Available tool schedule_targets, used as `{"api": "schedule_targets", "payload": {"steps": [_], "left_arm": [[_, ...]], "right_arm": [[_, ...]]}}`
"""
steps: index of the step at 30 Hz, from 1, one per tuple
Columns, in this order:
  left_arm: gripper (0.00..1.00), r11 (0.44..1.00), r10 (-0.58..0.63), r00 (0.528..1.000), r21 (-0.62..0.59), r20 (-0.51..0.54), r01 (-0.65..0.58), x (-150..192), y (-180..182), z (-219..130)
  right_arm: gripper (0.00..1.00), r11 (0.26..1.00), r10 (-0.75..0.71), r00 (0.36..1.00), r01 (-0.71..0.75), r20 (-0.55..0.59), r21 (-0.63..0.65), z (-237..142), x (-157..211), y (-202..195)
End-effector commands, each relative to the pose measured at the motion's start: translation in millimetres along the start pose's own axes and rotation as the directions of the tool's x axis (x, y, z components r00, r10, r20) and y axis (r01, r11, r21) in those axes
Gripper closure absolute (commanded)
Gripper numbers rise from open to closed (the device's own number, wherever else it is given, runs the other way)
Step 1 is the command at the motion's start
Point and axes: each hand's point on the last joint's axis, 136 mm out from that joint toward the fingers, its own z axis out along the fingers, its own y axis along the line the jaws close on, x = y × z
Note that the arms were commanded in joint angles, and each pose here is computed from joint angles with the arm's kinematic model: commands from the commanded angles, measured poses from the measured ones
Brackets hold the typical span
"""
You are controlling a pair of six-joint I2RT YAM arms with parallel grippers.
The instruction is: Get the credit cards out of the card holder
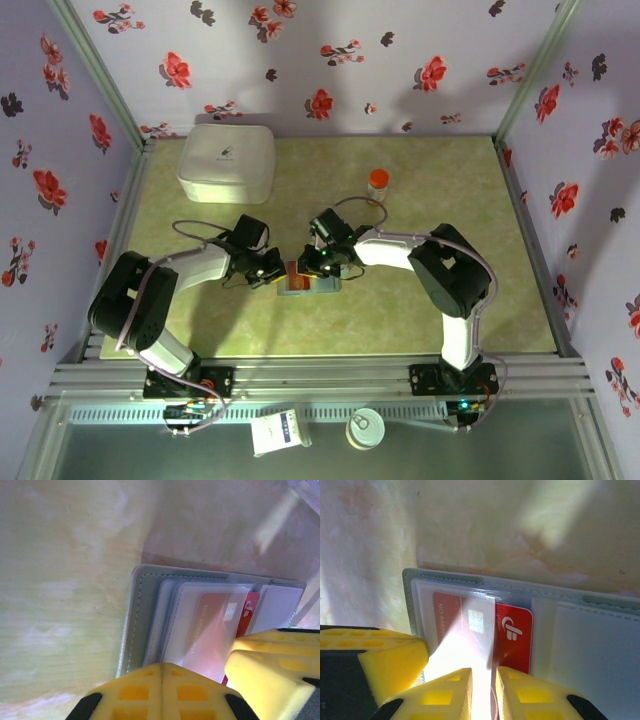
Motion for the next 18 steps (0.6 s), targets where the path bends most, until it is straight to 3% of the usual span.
{"api": "schedule_targets", "payload": {"steps": [1, 18], "left_arm": [[0.97, 1.0, 0.003, 1.0, -0.029, -0.009, -0.004, 1, 6, -2], [0.97, 0.999, 0.032, 0.999, 0.017, 0.003, -0.032, -3, -18, -13]], "right_arm": [[0.79, 0.999, -0.018, 1.0, 0.018, 0.011, 0.048, -8, 2, -3], [0.76, 0.999, -0.034, 0.997, 0.035, 0.074, -0.008, -30, -5, 15]]}}
